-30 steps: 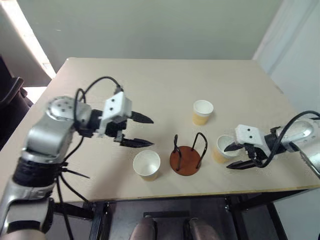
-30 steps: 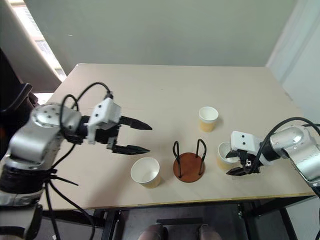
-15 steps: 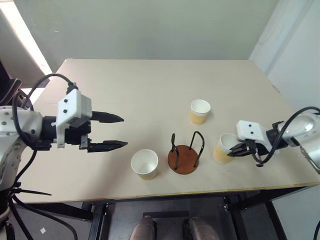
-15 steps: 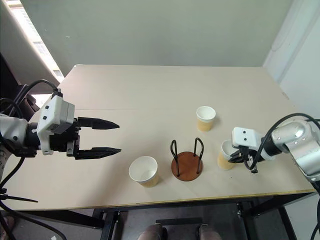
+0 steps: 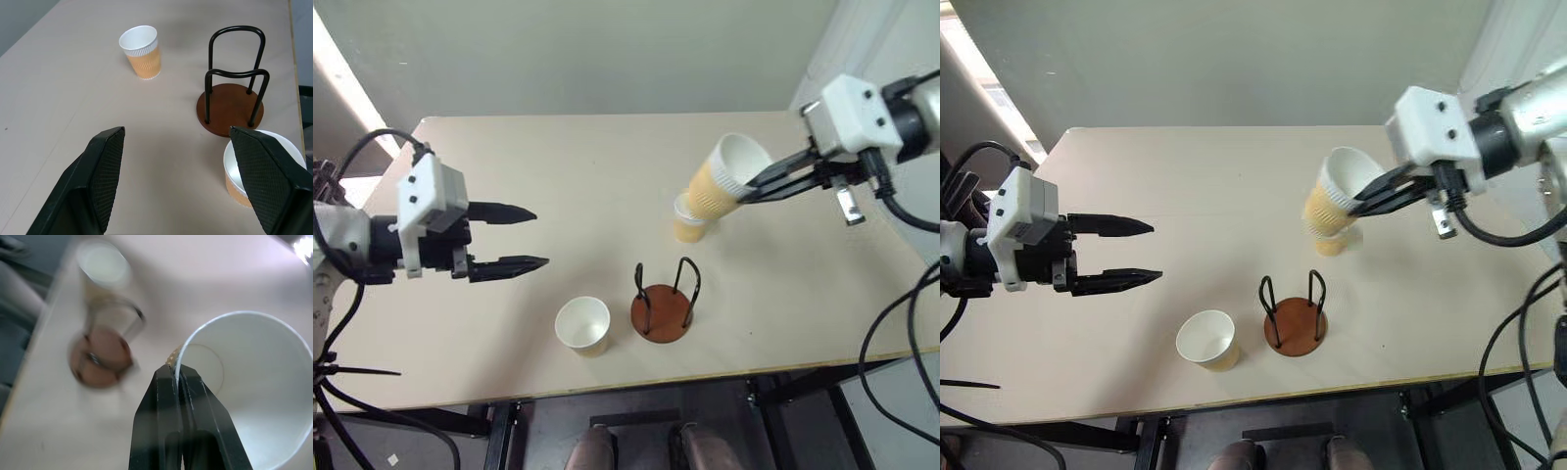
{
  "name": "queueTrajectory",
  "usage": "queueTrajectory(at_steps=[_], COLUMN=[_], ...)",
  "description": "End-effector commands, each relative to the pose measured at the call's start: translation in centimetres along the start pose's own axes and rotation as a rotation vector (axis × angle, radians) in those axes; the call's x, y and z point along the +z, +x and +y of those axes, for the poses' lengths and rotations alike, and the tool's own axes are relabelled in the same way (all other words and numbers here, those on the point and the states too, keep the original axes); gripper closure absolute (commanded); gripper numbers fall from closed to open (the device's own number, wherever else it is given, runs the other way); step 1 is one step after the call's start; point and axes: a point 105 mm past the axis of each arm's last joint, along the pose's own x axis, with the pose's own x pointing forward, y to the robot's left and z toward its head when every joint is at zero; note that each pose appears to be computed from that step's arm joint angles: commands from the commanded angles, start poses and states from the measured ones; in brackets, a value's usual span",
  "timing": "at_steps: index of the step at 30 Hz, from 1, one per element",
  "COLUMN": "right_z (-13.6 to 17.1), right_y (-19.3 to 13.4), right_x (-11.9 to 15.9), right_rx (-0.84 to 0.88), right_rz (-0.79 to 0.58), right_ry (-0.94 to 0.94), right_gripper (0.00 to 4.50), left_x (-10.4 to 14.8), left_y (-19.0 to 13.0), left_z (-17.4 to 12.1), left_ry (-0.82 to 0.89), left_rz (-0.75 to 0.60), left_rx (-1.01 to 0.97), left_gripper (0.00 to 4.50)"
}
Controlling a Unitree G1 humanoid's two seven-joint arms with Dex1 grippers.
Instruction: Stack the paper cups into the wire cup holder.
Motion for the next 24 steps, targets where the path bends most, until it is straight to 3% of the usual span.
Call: queueTrajectory(at_steps=[1, 7, 19, 22, 24], right_z=[0.9, 2.7, 2.9, 2.9, 3.0], right_y=[1.8, 3.3, 4.9, 5.2, 5.3], right_x=[1.0, 0.5, -0.1, -0.8, -0.9], right_rx=[0.105, 0.213, 0.262, 0.263, 0.265], right_rz=[-0.028, -0.039, -0.012, 0.020, 0.026], right_ry=[-0.066, -0.060, -0.102, -0.115, -0.120], right_gripper=[4.48, 4.48, 4.48, 3.92, 3.29], left_x=[1.0, 1.0, 0.9, 1.1, 1.1], left_y=[0.2, 0.2, 0.0, 0.0, 0.0], left_z=[-0.2, -0.8, -1.3, -1.4, -1.4], left_ry=[0.035, 0.019, 0.016, 0.019, 0.018], left_rz=[-0.033, -0.035, -0.012, -0.012, -0.012], left_rx=[0.003, 0.011, 0.029, 0.027, 0.029], left_gripper=[0.84, 0.84, 0.84, 0.84, 0.84])
